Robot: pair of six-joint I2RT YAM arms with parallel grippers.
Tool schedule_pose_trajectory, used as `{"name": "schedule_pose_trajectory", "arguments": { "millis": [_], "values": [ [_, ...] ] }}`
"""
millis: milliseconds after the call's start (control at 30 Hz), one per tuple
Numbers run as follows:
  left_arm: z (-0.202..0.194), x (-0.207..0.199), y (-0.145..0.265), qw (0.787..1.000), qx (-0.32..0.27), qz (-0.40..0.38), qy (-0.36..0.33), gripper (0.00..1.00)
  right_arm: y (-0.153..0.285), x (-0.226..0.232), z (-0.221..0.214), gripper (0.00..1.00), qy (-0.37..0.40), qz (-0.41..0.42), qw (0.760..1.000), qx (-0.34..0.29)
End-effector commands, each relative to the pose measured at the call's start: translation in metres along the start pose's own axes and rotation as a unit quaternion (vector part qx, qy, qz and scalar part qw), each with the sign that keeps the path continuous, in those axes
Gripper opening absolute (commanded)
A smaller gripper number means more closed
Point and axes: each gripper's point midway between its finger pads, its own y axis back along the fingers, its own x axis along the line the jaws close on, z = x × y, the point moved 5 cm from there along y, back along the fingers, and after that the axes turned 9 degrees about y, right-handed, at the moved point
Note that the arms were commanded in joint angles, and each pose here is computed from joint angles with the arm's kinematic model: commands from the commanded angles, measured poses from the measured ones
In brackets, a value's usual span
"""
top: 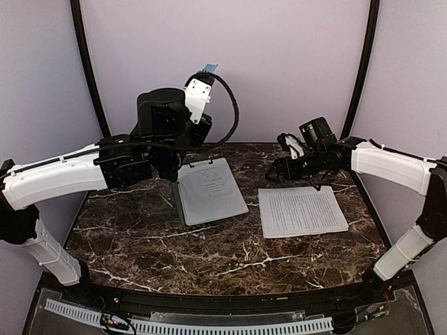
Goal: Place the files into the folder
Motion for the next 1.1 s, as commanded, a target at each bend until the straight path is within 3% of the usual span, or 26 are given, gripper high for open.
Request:
{"name": "schedule_pose_trajectory", "arguments": {
  "millis": [0,267,600,900,1067],
  "values": [
    [0.028,0.002,0.005,0.996,-0.028,-0.031,0.075,0.01,0.006,-0.002,0.008,0.72,0.005,-0.003,1.000,-0.011],
    [0.070,0.000,0.014,0.978,-0.063,-0.119,0.161,0.01,0.004,-0.006,0.006,0.72,0.002,-0.005,1.000,-0.007],
    [0.085,0.006,0.019,0.961,-0.084,-0.139,0.223,0.01,0.008,-0.012,0.006,0.72,-0.003,-0.005,1.000,-0.010],
    [0.029,0.021,0.011,0.959,-0.093,-0.044,0.264,0.01,0.021,-0.013,0.004,0.73,0.002,-0.013,1.000,-0.014],
    [0.006,0.039,0.012,0.942,-0.099,-0.015,0.322,0.01,0.012,-0.006,-0.010,0.75,-0.021,0.031,0.999,-0.001]
  ]
}}
